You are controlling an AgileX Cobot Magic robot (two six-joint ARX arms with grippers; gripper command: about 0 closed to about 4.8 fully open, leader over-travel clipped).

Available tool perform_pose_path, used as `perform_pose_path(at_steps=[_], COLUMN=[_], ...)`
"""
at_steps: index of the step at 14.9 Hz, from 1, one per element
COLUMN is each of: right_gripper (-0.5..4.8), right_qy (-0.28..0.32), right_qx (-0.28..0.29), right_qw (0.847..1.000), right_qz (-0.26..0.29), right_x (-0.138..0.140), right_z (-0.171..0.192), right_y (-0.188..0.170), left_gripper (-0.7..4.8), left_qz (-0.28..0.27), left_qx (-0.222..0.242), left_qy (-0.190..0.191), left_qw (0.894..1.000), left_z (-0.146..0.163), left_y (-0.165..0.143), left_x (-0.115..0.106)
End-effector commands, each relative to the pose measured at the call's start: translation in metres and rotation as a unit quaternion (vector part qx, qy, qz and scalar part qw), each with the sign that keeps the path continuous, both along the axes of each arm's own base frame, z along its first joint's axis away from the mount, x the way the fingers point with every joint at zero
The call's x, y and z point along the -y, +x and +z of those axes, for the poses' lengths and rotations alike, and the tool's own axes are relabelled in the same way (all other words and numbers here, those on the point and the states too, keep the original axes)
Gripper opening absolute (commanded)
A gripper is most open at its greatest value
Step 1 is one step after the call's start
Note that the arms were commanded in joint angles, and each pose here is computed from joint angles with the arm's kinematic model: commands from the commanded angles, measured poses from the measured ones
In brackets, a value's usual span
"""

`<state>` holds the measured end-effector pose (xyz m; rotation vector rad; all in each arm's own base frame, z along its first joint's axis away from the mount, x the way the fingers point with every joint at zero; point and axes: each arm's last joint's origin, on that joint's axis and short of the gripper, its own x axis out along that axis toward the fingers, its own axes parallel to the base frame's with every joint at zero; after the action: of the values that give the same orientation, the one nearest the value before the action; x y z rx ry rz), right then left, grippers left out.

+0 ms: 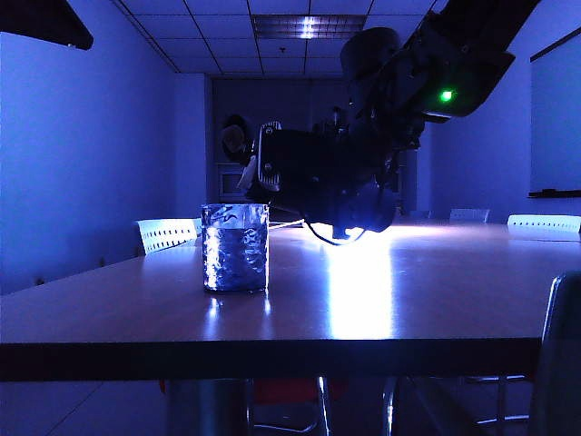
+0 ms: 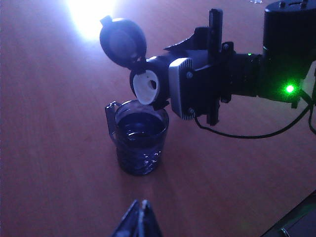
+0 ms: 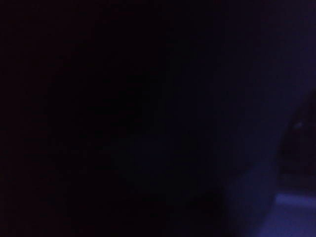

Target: Pick up the black thermos cup, pour some water from it into the cup, and then put the thermos cup back on the table.

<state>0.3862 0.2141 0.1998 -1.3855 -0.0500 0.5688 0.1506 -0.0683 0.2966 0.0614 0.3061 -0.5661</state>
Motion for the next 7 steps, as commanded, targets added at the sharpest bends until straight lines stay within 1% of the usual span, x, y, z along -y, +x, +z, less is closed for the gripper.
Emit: perform_pose_path(at_steps=[1,5,7], right_gripper=[1.71,1.76,1.76], right_qy=[-0.019,-0.031,-0.026], right_qx=[0.049,0.061,0.070], right_qw=[0.999,0.998,0.997], right_qz=[0.007,0.011,0.010], right_x=[-0.0011,-0.0012,-0.0013], right_z=[0.0127,0.0137,0.0158], right_y=[0.0010,0.0012,0.0015], left_gripper=[-0.05,-0.05,-0.05], left_qz=[0.001,0.000,0.000], left_qx=[0.009,0.009,0.009], left_qy=[-0.002,-0.002,-0.002], left_qw=[1.000,1.000,1.000], left_z=[0.0036,0.0036,0.0036], left_y=[0.0001,0.0000,0.0000], left_x=[-0.0001,-0.0001,-0.0001])
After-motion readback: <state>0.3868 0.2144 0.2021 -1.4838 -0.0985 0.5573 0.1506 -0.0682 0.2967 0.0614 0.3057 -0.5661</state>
